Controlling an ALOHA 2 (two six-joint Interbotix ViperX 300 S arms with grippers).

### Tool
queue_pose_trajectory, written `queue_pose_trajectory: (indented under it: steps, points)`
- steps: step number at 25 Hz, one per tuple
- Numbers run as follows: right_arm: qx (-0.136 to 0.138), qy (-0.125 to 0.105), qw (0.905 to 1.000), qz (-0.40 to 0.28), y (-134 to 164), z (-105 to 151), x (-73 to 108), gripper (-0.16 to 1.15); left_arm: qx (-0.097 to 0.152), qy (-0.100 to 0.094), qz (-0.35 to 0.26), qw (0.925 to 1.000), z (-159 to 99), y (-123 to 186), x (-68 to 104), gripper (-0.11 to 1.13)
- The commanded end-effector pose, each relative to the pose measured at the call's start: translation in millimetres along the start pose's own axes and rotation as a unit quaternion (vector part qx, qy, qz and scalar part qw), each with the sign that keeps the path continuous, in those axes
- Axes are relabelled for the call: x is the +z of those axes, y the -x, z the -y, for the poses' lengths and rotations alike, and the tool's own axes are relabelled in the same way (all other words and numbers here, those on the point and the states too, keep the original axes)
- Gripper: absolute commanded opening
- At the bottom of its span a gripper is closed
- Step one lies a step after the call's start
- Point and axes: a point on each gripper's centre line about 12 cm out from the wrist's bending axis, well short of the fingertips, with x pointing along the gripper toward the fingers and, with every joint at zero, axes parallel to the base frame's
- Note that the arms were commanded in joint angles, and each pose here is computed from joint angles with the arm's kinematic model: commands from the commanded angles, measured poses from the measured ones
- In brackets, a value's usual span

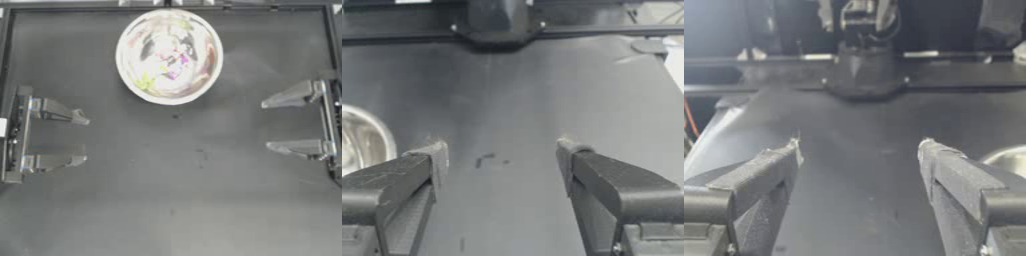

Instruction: Put candies in bowl

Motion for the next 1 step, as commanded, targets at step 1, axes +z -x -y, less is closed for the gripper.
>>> queue_pose_trajectory:
  steps: [1]
  points:
    - [0.000, -0.002, 1.0000, 0.004, 2.7, -1.1, 2.7, 0.99, 0.000, -0.001, 0.011, 0.9999, -0.1, -1.0, 8.4, 0.96]
